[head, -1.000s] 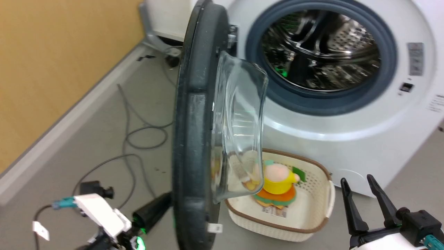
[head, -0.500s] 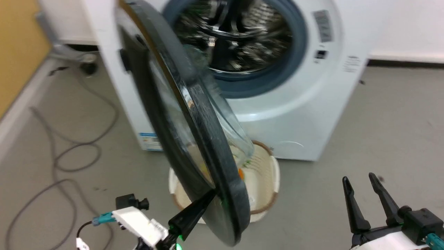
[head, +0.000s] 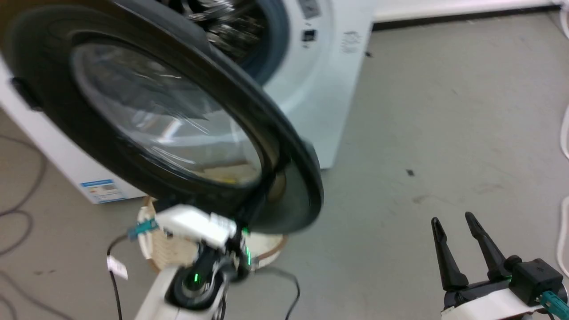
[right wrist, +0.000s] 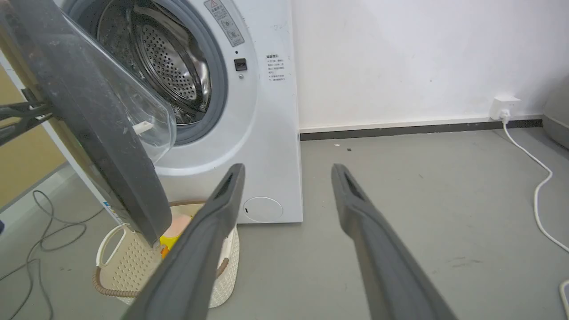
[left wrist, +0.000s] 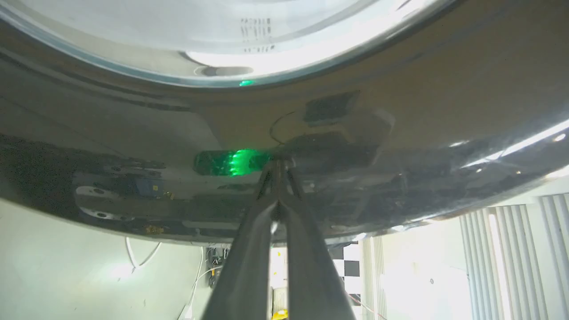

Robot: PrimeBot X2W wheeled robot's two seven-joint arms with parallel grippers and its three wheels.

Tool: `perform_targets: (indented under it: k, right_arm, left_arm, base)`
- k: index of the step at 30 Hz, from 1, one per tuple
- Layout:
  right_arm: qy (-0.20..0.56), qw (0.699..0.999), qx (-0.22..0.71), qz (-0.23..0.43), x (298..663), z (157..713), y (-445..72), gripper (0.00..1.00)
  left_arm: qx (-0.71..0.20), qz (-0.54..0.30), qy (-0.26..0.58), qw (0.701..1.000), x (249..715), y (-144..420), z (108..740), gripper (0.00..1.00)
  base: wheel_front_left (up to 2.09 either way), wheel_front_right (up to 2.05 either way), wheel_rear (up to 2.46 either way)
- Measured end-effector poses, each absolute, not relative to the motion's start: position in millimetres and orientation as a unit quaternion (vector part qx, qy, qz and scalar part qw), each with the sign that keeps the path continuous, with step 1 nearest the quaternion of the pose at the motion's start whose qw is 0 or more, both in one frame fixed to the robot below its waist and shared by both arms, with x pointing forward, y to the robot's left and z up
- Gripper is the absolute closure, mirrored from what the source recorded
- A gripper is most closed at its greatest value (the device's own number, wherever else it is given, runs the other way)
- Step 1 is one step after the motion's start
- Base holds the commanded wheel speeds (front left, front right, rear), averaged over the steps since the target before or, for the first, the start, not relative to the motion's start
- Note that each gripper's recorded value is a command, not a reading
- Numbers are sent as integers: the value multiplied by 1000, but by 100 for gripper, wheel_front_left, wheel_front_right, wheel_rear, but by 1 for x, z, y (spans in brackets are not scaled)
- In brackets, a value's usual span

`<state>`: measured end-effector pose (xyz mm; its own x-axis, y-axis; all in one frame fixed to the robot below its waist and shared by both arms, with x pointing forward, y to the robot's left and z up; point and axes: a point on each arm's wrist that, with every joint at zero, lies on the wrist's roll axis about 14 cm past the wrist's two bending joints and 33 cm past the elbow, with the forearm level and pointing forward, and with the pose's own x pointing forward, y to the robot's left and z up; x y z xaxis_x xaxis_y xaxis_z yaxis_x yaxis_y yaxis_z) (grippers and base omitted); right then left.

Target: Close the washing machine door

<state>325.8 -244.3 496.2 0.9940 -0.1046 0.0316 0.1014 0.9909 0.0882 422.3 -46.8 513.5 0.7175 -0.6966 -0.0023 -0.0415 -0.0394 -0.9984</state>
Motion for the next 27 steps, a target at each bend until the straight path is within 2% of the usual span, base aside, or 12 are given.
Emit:
perform_targets:
  k: [9,15,22,25,27]
  right_arm:
    - [-1,993,42,-106,308,488,-268,0]
    - [8,991,47,-122,303,484,-273,0]
    - [-1,993,54,-109,312,487,-265,0]
    - [-9,994,57,-96,318,490,-260,0]
    - [-16,994,58,-88,322,493,-256,0]
  left_arm:
    - [-671,-259,250,648,481,-97,524,100]
    - [-670,-244,239,659,504,-111,521,100]
    - [-644,-253,247,678,498,-108,516,100]
    - [-631,-272,255,681,482,-104,517,100]
    - [-608,-290,259,692,466,-97,514,100]
  base:
    - [0,0,0]
    - [0,0,0]
    - [0,0,0]
    - [0,0,0]
    - [0,0,0]
